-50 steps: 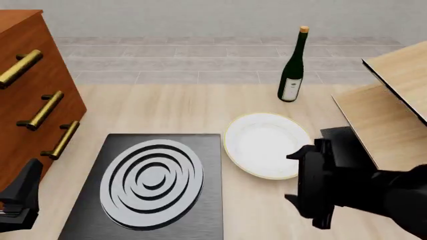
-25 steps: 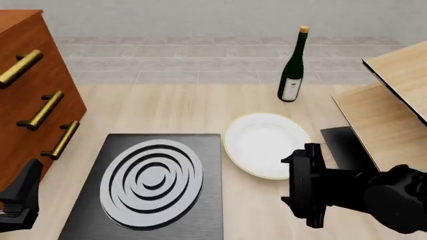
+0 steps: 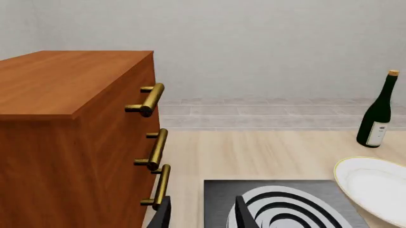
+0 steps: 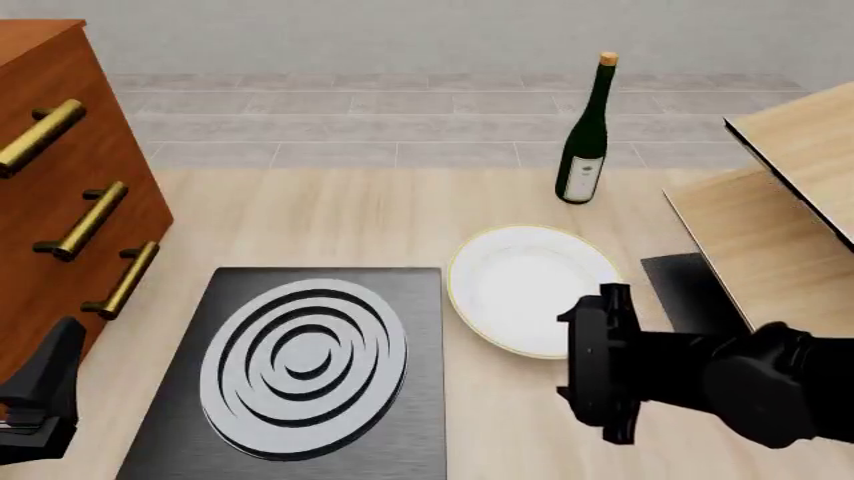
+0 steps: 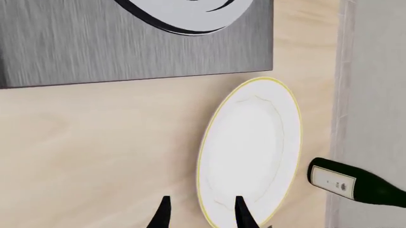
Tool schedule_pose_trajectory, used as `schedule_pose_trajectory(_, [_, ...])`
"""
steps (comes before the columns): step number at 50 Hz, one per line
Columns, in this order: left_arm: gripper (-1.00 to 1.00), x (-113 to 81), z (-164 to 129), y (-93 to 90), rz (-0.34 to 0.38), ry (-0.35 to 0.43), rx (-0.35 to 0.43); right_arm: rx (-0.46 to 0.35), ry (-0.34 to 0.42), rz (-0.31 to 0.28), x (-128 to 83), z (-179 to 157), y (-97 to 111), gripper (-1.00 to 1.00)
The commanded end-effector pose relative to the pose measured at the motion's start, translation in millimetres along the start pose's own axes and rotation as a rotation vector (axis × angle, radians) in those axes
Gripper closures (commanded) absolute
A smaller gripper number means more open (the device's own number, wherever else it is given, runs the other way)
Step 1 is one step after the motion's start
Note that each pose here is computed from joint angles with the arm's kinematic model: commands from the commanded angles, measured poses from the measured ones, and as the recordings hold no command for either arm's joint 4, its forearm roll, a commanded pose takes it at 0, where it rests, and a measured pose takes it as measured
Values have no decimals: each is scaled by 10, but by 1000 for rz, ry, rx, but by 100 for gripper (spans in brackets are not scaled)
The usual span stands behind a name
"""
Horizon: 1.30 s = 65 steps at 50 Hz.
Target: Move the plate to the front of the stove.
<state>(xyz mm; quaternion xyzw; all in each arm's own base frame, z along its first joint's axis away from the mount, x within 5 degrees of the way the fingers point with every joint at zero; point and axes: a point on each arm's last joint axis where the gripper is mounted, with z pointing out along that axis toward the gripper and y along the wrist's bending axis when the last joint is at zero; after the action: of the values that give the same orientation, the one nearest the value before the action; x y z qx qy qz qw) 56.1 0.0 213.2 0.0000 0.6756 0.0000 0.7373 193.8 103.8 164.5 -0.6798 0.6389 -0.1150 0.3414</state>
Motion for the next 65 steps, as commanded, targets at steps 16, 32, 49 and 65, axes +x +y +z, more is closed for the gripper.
schedule_pose_trajectory(16, [-100,0,0,0,0,0,0,-5,8,19,-17,157,-81,-100])
schedule_pose_trajectory(32, [-100,0,0,0,0,0,0,-8,13,20,-6,228,-82,-100])
schedule_pose_trajectory(49, [-100,0,0,0,0,0,0,-6,25,6,62,279,-41,-100])
schedule_pose_trajectory(65, [-100,0,0,0,0,0,0,7,38,-3,134,376,-39,-100])
